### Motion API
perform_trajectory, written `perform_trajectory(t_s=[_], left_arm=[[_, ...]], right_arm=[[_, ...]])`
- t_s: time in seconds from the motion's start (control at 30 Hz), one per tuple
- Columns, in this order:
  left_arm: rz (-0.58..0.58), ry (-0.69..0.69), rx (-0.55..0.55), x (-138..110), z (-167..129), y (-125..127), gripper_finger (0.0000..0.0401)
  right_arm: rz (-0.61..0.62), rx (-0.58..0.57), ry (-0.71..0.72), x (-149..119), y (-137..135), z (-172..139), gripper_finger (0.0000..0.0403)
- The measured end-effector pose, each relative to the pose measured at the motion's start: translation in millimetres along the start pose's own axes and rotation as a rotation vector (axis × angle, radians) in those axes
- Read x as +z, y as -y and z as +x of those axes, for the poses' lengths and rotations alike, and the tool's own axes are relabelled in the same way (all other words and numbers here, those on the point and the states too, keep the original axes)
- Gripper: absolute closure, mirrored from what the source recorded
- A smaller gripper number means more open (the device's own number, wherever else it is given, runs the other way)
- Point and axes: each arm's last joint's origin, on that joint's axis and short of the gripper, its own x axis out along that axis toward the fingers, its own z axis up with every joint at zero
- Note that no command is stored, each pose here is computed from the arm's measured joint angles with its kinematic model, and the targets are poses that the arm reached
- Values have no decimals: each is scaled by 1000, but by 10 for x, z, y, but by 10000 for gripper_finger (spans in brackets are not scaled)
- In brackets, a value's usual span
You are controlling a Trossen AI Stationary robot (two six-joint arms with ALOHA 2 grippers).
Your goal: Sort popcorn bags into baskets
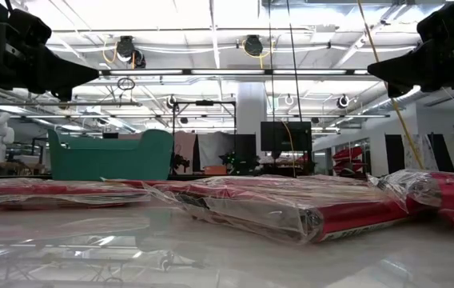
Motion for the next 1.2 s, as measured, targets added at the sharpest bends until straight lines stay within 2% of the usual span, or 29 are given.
perform_trajectory(t_s=[1.2], left_arm=[[0,0,0,0,0,0,391]], right_arm=[[-4,-2,9,9,1,0,403]])
